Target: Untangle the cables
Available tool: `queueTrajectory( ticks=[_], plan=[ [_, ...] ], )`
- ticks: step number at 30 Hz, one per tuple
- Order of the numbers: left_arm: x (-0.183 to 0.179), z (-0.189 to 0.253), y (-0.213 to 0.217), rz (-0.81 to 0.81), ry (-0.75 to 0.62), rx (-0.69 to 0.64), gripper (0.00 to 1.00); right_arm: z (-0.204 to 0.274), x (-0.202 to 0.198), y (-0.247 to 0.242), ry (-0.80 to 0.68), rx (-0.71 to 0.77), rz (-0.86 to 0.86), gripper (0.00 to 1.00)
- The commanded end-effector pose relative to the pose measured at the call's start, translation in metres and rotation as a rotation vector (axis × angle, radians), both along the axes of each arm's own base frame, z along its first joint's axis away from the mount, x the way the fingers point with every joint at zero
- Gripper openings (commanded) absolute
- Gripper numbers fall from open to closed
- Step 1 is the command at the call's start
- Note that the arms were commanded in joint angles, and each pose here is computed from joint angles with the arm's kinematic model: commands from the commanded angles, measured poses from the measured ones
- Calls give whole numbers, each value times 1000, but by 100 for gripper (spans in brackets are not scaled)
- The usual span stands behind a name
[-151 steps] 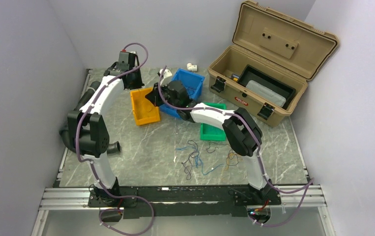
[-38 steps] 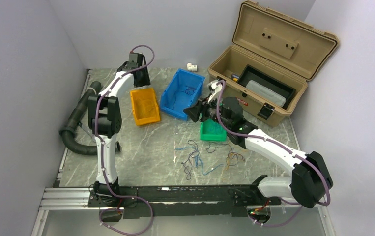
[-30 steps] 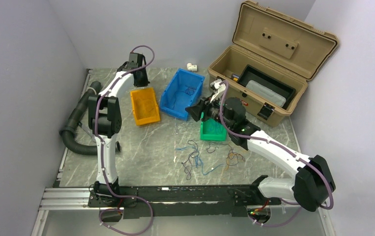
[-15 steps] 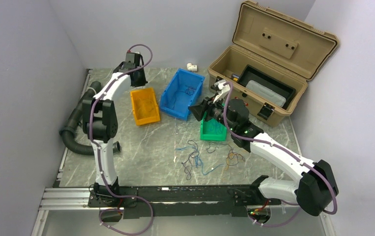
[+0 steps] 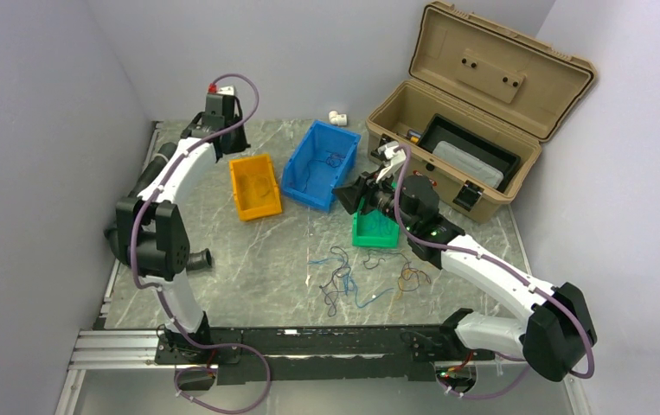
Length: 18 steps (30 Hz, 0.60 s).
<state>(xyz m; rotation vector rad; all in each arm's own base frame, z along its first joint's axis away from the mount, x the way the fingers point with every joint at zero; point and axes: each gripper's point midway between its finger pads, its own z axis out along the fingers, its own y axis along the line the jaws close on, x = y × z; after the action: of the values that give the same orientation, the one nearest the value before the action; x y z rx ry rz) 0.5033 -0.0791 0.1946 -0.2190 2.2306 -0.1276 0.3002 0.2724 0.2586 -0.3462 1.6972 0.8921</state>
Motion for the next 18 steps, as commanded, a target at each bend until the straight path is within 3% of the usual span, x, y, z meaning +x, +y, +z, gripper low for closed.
queueTrajectory(
  ticks=[1, 9, 18],
  plan=[
    [-25, -20, 12, 19, 66, 75, 0, 15, -4, -2, -36, 39, 11, 53],
    [-32, -66, 18, 19, 234, 194, 0, 16, -5, -2, -37, 42, 13, 53],
    [-4, -107, 0, -19, 316, 300, 0, 17, -7, -6, -41, 32, 0, 53]
  ],
)
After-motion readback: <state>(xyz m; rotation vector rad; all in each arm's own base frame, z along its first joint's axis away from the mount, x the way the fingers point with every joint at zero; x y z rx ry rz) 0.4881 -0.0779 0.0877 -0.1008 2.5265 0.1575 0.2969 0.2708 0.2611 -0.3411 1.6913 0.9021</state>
